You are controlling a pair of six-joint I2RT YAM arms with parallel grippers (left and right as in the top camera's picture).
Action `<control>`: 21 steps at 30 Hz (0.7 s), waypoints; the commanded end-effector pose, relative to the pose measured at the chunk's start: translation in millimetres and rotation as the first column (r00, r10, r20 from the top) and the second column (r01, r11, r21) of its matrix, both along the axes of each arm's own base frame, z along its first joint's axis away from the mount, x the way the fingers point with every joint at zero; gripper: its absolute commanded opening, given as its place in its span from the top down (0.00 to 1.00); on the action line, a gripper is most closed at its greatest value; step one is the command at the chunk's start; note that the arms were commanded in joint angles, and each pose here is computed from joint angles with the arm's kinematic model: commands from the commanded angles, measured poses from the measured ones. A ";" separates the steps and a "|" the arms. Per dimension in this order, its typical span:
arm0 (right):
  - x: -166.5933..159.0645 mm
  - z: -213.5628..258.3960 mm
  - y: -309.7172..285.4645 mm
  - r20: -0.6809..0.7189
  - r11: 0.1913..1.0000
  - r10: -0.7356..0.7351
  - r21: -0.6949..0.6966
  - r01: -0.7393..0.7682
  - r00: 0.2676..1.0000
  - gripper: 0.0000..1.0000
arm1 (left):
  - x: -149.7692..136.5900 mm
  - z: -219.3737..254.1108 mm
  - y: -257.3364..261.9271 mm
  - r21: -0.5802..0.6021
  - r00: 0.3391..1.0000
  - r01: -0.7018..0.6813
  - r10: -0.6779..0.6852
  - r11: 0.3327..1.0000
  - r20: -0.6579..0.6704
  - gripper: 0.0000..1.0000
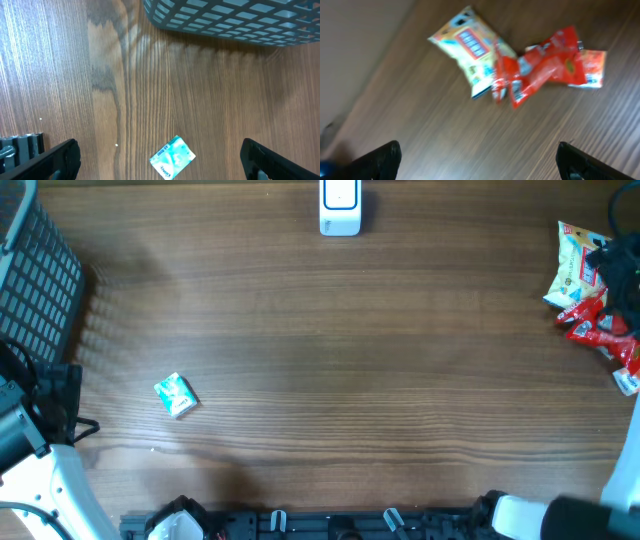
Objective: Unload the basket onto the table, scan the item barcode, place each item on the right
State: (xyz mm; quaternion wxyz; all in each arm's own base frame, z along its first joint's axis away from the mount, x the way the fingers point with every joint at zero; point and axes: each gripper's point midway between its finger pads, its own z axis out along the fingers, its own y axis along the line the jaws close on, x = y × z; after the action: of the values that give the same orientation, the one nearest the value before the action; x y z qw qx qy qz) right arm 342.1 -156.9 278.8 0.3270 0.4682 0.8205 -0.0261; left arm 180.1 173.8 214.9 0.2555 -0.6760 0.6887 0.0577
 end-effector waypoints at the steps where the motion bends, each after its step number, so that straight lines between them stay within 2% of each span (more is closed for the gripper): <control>1: -5.6 3.8 62.3 0.026 0.978 0.206 0.025 -0.207 0.978 0.00 | 0.5 4.5 2.5 0.007 1.000 -0.015 0.014 1.000 0.014 0.00; 3: -11.1 4.6 91.2 0.028 0.954 0.299 0.008 -0.300 0.954 0.00 | 0.5 4.5 2.4 0.007 1.000 -0.015 0.014 1.000 0.014 0.00; 7: -24.4 -2.4 154.5 0.017 0.860 0.509 -0.038 -0.508 0.861 0.00 | 0.5 4.5 2.4 0.007 1.000 -0.015 0.014 1.000 0.014 0.00; 10: -40.3 -15.4 190.2 -0.026 0.792 0.610 -0.005 -0.611 0.792 0.00 | 0.5 4.5 2.5 0.007 1.000 -0.015 0.014 1.000 0.014 0.00; 14: -59.4 -30.5 216.4 -0.089 0.727 0.686 0.074 -0.682 0.722 0.00 | 0.5 4.4 2.4 0.006 1.000 -0.014 0.014 1.000 0.014 0.00; 21: -59.3 -38.5 219.1 -0.120 0.722 0.691 0.092 -0.685 0.713 0.00 | 0.5 4.4 2.4 0.006 1.000 -0.014 0.014 1.000 0.014 0.00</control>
State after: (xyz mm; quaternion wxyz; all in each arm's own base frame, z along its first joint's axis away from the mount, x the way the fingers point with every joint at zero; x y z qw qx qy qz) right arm 281.6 58.6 246.7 0.2542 0.1429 0.9532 0.0799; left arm 180.2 173.9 214.9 0.2557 -0.6761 0.6886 0.0576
